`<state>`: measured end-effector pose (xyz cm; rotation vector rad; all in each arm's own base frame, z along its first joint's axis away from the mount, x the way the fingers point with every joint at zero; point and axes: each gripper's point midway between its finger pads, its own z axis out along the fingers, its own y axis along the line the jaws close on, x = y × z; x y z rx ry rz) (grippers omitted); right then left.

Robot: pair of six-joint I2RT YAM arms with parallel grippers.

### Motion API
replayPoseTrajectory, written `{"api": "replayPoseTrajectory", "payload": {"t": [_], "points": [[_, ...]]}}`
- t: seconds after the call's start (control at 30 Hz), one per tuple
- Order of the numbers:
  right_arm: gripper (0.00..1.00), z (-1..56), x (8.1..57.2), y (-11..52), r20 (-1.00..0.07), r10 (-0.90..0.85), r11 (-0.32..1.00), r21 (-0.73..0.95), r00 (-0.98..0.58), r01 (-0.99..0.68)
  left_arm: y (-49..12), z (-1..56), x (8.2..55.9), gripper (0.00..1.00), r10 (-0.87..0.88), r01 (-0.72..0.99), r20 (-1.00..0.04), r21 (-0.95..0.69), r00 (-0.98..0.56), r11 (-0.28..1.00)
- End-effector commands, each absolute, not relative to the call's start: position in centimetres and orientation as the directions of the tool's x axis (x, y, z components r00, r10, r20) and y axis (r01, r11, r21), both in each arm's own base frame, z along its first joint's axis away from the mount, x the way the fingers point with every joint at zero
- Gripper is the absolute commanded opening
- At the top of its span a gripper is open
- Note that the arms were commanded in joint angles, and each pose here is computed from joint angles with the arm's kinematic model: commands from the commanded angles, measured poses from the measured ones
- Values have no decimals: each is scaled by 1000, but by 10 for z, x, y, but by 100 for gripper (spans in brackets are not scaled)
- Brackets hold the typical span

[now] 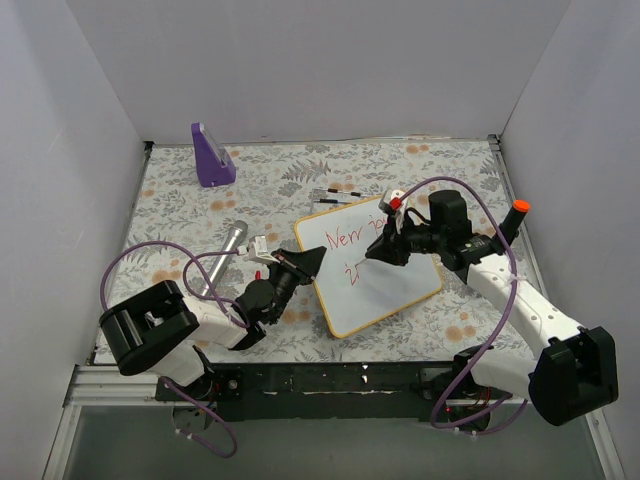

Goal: Write a sentence on the whiteboard
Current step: Write on the whiteboard with the whiteboard marker without the cap.

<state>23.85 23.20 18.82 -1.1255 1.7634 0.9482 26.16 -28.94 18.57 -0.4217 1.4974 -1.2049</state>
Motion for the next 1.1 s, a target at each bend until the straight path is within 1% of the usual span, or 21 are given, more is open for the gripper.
{"api": "replayPoseTrajectory", "payload": {"t": [0.0,0.2,0.47,0.7,0.83,1.0,1.07], "points": [[1,204,262,224,-928,-303,391,87,-217,-916,-287,240,254,0,-858,460,-434,-843,-274,280],[1,200,260,220,-923,-313,391,89,-223,-916,-287,240,253,0,-857,461,-436,-842,-274,280],[1,191,237,220,-908,-357,292,112,-217,-950,-287,239,254,0,-857,460,-436,-842,-273,282],[1,187,222,217,-901,-378,251,122,-214,-960,-287,239,254,0,-857,461,-437,-841,-274,282],[1,184,219,215,-896,-389,253,121,-215,-960,-287,240,254,0,-857,461,-437,-841,-274,282],[1,184,226,210,-889,-405,293,94,-212,-952,-288,240,254,0,-855,462,-440,-840,-275,283],[1,192,232,209,-896,-397,310,74,-199,-948,-288,240,254,0,-855,464,-439,-840,-275,283]]}}
